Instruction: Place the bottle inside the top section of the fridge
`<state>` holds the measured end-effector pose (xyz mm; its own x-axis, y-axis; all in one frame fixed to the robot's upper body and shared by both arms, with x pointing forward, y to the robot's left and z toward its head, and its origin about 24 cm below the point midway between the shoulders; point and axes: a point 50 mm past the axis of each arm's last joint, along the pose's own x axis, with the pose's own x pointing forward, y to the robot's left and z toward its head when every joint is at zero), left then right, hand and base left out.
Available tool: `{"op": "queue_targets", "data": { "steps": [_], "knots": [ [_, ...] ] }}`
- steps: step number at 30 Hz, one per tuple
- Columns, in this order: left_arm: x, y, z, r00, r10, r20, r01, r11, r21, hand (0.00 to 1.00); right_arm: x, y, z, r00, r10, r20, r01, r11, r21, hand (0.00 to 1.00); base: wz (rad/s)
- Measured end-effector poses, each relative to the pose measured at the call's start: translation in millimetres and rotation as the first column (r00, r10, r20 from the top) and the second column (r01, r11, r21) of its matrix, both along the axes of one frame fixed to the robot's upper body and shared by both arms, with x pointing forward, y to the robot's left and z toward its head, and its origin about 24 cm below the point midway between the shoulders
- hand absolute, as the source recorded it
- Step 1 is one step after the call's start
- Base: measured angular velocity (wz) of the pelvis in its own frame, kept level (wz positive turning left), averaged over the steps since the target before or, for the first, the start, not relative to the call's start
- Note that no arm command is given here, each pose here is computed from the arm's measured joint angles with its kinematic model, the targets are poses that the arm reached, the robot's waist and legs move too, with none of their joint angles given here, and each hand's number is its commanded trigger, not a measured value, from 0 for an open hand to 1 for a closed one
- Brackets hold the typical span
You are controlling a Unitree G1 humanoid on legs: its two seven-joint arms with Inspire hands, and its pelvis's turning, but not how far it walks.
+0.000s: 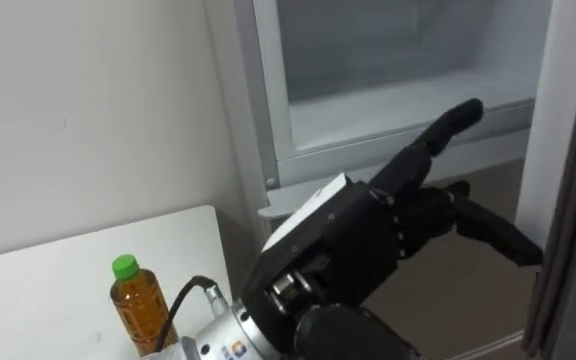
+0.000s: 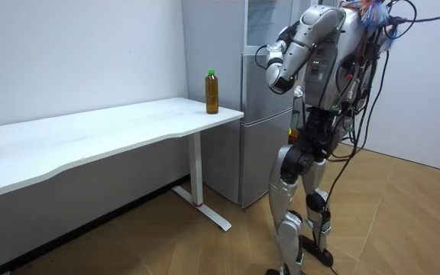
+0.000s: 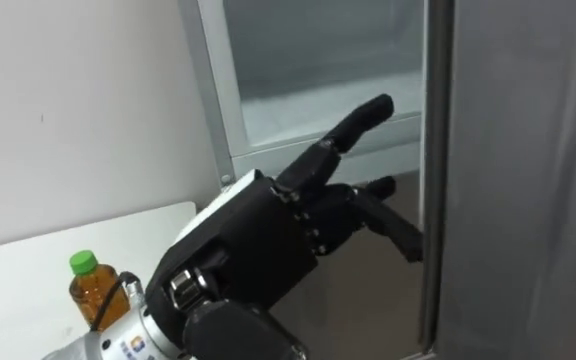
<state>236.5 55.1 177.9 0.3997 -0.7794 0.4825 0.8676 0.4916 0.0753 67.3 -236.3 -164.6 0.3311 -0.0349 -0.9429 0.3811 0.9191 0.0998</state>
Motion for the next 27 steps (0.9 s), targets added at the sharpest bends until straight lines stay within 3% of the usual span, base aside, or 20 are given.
{"op": "queue_targets", "data": {
  "steps": [7, 22, 27],
  "knots": [
    [-3.9, -7.9, -3.4, 0.999, -0.047, -0.013, 0.048, 0.999, 0.021, 0.0, -0.1, -1.0, 0.2, 1.0, -0.026, 0.0, 0.026, 1.0, 0.007, 0.0, -0.07],
    [-1.4, -4.7, -13.7, 0.998, -0.054, -0.035, 0.058, 0.99, 0.129, 0.0, -0.3, -3.7, 0.8, 1.0, -0.029, -0.004, 0.029, 1.0, 0.003, 0.0, -0.02],
    [-7.1, -15.0, -17.7, 0.992, -0.116, -0.048, 0.122, 0.981, 0.151, 0.0, 1.3, -4.2, 1.1, 1.0, -0.021, -0.003, 0.021, 1.0, 0.0, 0.0, 0.0]
  ]
}}
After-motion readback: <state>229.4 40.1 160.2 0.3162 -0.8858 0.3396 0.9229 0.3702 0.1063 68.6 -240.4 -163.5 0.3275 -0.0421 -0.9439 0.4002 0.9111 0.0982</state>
